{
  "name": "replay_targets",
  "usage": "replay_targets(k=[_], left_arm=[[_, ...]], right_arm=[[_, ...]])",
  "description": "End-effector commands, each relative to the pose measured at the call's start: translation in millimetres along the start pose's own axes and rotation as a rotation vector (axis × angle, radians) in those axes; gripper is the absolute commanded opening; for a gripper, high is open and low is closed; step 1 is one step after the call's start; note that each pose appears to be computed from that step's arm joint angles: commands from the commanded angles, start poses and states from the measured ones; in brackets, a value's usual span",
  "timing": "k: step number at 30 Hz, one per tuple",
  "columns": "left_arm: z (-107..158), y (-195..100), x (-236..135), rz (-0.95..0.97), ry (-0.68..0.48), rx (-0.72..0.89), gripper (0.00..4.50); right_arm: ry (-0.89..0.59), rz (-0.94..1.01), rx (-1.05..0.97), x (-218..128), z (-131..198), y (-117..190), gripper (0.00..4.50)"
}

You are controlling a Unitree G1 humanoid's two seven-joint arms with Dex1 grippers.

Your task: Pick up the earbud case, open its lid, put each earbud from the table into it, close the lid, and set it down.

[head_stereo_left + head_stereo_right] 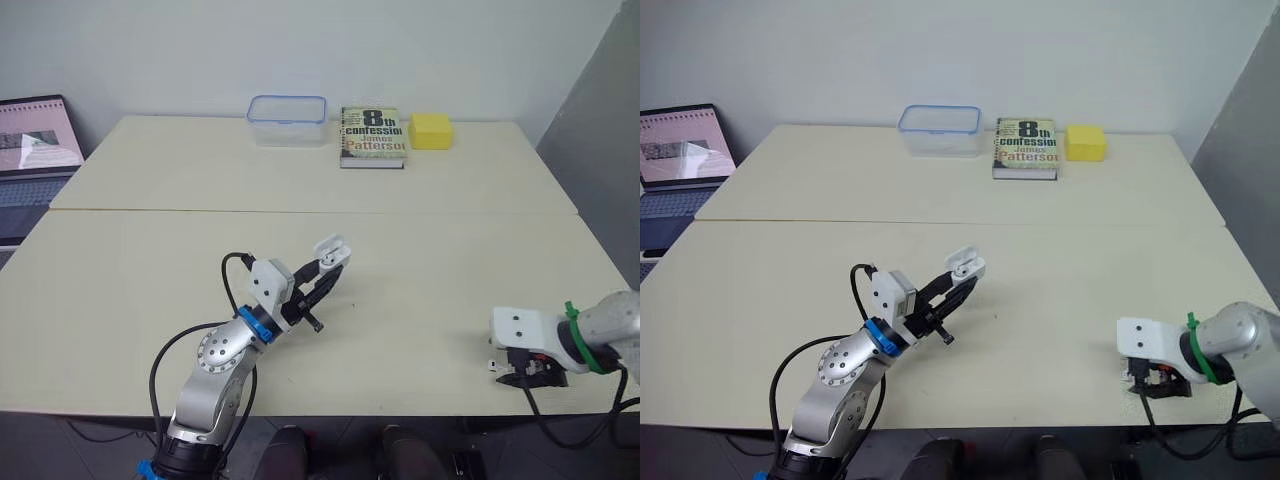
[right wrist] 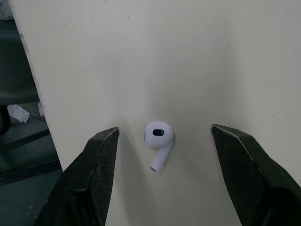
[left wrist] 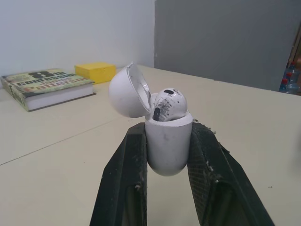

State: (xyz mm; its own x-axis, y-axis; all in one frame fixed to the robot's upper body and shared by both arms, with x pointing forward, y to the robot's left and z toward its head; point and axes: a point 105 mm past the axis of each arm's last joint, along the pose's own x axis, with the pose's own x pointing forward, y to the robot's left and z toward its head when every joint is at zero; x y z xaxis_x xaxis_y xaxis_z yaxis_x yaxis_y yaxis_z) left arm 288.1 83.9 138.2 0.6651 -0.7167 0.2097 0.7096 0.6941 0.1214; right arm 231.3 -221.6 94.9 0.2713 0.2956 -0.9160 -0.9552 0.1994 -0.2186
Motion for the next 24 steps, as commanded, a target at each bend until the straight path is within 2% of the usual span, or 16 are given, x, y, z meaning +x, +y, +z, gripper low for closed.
replay_targets(k=[1, 9, 12, 18, 19, 24], left_arm=[[6.6, -1.4, 0.8, 0.000, -0.025, 0.012, 0.79], [7.1, 1.8, 0.8, 0.014, -0.025, 0.011, 0.79], [7.6, 1.9, 0.9, 0.016, -0.026, 0.009, 0.79], [7.7, 1.2, 1.3, 0.012, -0.025, 0.011, 0.79], [7.7, 1.2, 1.6, 0.011, -0.025, 0.011, 0.79], [8.2, 2.0, 3.1, 0.006, -0.026, 0.013, 0.79]], right_arm=[[0.022, -0.040, 0.000, 2.6, -2.1, -5.6, 3.24], [0.052, -0.028, 0.024, 10.3, -15.6, -2.5, 3.24], [0.044, -0.022, 0.026, 12.8, -15.4, -0.8, 2.62], [0.036, -0.008, 0.026, 15.6, -14.9, 2.4, 0.56], [0.034, -0.005, 0.024, 15.5, -14.5, 2.9, 0.36], [0.012, -0.031, 0.010, 7.4, -9.6, -4.3, 0.37]])
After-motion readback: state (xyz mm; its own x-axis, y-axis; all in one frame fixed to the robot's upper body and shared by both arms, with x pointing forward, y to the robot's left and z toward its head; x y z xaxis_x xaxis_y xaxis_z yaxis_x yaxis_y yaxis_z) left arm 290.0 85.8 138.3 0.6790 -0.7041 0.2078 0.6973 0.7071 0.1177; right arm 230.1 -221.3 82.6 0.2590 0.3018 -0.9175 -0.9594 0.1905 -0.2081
